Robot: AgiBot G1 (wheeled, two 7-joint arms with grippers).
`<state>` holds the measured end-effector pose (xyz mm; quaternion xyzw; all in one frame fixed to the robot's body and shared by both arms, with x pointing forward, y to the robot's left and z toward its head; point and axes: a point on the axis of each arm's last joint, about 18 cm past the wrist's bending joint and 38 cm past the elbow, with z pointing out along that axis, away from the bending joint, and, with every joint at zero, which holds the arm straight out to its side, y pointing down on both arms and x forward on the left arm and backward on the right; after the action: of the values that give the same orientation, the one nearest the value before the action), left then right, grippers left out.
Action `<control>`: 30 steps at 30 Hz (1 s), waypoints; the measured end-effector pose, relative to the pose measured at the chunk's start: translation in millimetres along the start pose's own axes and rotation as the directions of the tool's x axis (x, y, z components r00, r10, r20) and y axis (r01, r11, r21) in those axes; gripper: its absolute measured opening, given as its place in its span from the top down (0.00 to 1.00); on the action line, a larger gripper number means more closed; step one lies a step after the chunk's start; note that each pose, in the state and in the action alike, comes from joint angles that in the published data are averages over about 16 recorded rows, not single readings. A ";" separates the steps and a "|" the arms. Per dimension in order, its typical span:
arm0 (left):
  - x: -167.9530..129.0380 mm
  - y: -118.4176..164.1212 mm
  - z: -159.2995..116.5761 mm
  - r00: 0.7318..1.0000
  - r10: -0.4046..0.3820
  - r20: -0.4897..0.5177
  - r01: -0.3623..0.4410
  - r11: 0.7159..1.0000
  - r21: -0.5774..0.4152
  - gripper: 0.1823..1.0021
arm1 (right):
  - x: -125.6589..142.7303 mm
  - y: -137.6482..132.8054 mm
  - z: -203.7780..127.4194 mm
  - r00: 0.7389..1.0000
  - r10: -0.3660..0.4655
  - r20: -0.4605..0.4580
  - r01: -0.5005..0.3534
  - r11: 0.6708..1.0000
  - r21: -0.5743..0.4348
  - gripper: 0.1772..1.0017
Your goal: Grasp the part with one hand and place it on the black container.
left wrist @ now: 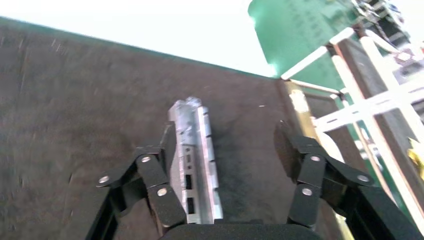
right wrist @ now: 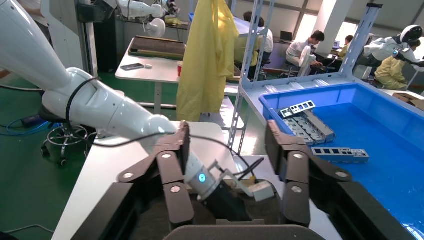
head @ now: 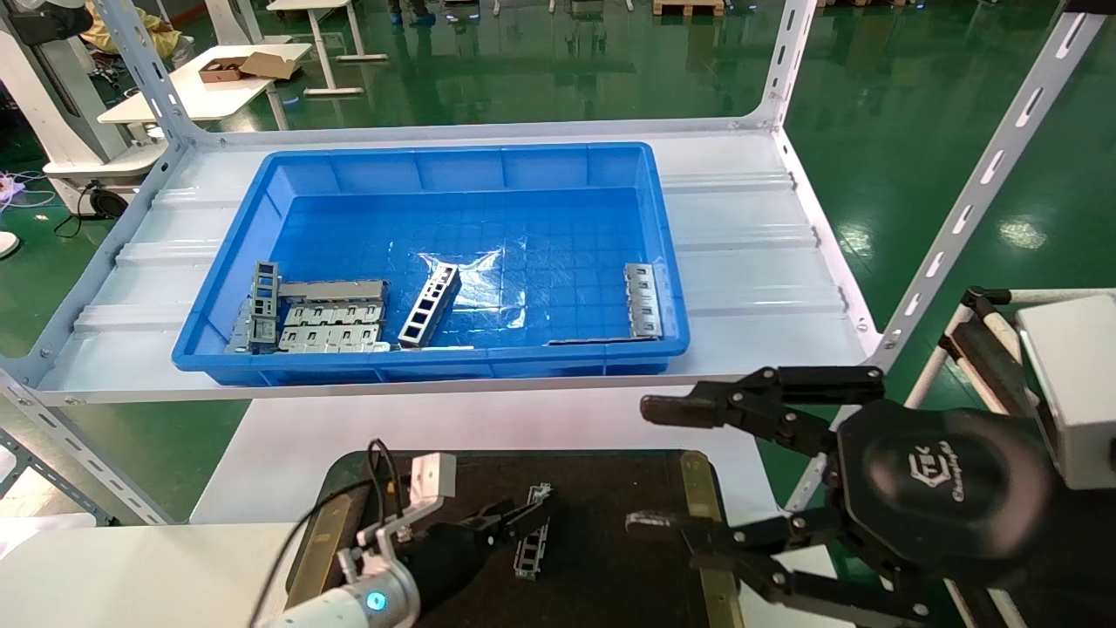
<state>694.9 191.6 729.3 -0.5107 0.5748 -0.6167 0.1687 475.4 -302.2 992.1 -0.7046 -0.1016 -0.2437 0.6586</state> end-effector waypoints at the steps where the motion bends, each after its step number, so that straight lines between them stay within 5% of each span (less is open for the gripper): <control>1: 0.1 -2.2 -4.4 1.000 0.016 -0.016 -0.017 1.000 -0.004 0.43 | 0.0 0.0 0.0 1.000 0.000 0.000 0.000 1.000 0.000 0.62; 8: -3.3 -15.0 -41.2 0.981 0.145 -0.128 -0.150 0.988 -0.029 0.26 | 0.0 0.0 0.0 1.000 0.000 0.000 0.000 1.000 0.000 0.40; 19: -21.9 -33.3 -101.4 0.908 0.331 -0.256 -0.348 0.937 -0.025 0.07 | 0.0 0.0 0.0 1.000 0.000 0.000 0.000 1.000 0.000 0.13; 30: -32.3 -57.4 -148.1 0.822 0.459 -0.336 -0.485 0.875 0.010 0.01 | 0.0 0.0 0.0 1.000 0.000 0.000 0.000 1.000 0.000 0.02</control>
<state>608.2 312.9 792.8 -0.2488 0.7261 -0.6095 0.1987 475.4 -302.2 992.1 -0.7046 -0.1016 -0.2437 0.6586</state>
